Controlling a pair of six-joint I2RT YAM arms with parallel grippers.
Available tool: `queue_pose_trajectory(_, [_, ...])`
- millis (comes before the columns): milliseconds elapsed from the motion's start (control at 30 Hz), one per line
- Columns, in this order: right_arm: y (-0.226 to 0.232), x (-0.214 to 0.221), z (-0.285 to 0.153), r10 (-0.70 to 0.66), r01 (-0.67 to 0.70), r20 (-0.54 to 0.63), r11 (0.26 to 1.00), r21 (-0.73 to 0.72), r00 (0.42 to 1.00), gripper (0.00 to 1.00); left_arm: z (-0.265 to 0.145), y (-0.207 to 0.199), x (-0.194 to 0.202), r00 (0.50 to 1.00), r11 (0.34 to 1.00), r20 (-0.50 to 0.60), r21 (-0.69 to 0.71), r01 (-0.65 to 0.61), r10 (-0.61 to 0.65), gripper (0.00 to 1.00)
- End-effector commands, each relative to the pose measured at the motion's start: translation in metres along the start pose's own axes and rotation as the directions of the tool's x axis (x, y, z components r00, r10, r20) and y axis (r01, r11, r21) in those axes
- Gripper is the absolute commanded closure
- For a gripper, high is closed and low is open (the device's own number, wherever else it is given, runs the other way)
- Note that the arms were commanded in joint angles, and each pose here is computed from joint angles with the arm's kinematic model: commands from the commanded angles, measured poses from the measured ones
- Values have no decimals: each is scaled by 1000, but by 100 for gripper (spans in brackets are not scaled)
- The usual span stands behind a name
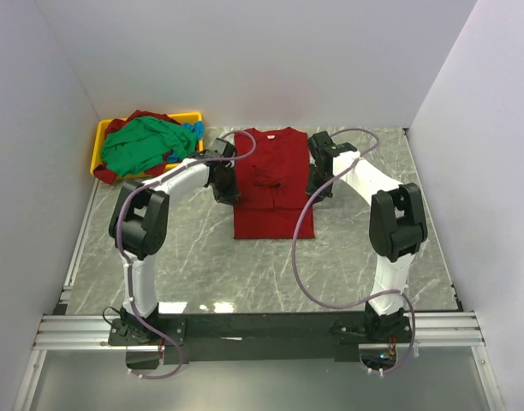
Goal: Fold and stack the t-shirts
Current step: Fold the tshirt
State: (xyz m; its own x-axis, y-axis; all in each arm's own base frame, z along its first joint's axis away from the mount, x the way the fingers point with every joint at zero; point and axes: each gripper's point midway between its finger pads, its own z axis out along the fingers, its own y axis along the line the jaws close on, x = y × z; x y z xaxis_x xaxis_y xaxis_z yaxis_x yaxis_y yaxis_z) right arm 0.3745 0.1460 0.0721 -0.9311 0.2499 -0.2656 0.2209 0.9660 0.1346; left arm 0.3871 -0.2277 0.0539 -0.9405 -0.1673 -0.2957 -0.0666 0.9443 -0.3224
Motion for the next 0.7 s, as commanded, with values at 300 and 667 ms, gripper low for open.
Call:
queue_pose_trajectory(300, [9, -44, 2, -9, 9, 3, 999, -41, 1000, 96, 3, 0, -46, 999, 999, 35, 22, 27, -27, 80])
queue_pose_trajectory(667, [32, -110, -33, 83, -61, 93, 972, -225, 992, 62, -31, -15, -110, 977, 992, 187, 91, 83, -99, 53])
